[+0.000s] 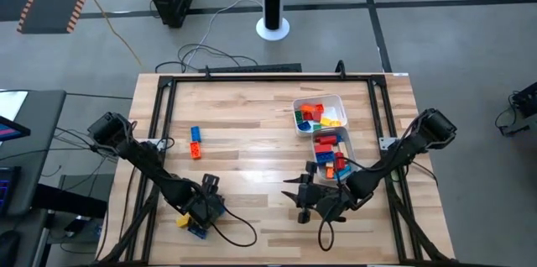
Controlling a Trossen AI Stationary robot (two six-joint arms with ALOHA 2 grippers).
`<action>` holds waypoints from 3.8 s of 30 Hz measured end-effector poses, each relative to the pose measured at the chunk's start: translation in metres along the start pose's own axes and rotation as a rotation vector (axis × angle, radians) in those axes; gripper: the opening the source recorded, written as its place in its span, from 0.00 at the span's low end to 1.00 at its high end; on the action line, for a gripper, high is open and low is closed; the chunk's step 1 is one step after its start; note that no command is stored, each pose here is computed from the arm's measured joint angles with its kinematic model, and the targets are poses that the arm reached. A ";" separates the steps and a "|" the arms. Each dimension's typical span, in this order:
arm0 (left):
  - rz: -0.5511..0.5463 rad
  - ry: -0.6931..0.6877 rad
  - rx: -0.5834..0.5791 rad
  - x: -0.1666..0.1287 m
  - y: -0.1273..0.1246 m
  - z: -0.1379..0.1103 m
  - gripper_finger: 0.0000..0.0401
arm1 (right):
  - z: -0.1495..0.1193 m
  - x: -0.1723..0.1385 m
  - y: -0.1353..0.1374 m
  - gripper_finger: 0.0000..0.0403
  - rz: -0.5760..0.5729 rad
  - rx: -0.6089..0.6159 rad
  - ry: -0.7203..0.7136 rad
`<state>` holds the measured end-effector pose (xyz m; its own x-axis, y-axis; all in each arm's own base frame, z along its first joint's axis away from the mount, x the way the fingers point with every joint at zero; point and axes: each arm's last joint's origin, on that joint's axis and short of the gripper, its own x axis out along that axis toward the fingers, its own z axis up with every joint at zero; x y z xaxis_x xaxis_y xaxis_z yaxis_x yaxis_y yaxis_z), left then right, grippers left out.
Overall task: Sort blocks by size
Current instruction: Put the large blue game piece into the gray bin
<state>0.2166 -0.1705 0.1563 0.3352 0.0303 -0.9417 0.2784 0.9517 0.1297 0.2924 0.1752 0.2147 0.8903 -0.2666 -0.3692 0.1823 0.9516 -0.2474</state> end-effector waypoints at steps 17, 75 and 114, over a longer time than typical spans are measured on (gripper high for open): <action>0.013 0.022 0.033 0.017 0.001 0.005 0.43 | 0.000 0.000 0.000 0.44 -0.003 -0.004 0.000; 0.403 -0.854 -0.069 -0.095 0.082 0.101 0.33 | 0.065 0.025 -0.026 0.61 -0.010 -0.195 -0.265; 0.500 -0.215 -0.588 -0.107 0.108 -0.002 0.63 | -0.036 -0.039 -0.123 0.62 -0.552 0.405 0.639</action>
<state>0.2092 -0.0707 0.2708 0.4780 0.4929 -0.7270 -0.4507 0.8481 0.2787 0.2203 0.0632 0.2271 0.2579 -0.6153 -0.7449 0.7493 0.6141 -0.2478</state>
